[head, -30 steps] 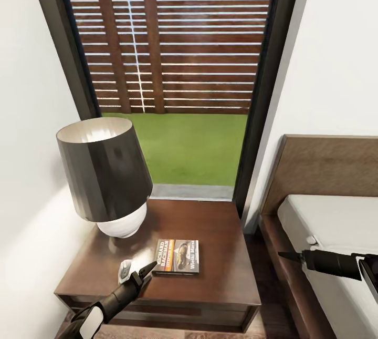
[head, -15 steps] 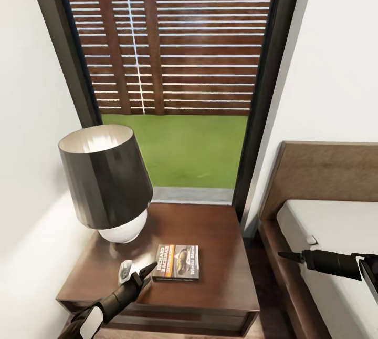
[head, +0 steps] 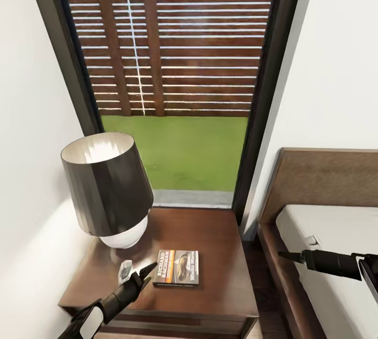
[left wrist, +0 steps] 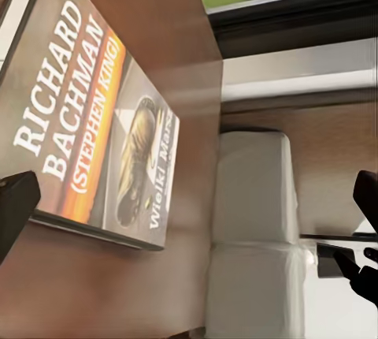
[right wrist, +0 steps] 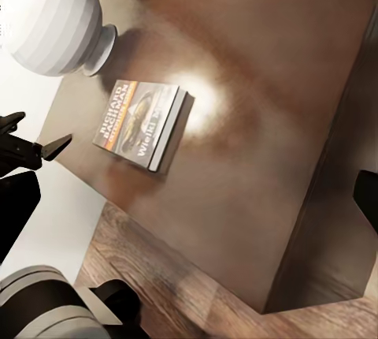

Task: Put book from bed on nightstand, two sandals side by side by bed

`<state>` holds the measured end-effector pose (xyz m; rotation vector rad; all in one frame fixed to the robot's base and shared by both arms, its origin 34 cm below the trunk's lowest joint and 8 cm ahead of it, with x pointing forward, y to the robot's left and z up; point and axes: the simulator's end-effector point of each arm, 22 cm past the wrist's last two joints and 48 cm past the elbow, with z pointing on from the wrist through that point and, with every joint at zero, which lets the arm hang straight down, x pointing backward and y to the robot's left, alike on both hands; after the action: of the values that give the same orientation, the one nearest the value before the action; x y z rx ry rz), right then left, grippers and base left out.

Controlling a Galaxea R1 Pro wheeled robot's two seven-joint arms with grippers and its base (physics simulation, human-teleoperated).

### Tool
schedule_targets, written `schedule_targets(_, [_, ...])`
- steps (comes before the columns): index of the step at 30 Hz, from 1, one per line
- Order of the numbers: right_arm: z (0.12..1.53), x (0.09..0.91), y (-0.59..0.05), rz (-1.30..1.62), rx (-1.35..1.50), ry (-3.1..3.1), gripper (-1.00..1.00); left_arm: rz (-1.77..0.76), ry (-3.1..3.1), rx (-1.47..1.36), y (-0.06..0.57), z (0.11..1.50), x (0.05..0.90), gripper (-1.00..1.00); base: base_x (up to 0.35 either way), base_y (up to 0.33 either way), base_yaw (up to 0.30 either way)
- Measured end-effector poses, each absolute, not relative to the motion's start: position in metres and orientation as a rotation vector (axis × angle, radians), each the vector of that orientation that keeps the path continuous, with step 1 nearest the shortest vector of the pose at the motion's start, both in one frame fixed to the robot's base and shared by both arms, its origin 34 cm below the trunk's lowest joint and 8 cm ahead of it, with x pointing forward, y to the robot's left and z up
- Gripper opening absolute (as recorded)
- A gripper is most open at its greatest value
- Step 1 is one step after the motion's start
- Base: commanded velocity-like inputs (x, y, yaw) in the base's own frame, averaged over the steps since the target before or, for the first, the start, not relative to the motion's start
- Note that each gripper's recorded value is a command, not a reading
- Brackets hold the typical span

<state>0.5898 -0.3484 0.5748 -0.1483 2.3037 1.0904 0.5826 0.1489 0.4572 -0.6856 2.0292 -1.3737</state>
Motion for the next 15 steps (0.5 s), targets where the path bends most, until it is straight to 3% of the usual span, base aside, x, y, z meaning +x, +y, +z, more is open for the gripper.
schedule_targets(15, [0.607,0.596,-0.348,1.090,-0.150,2.304,1.00,-1.373,2.031,-0.684,0.149,0.489,0.589,1.00,0.000,0.000,0.000])
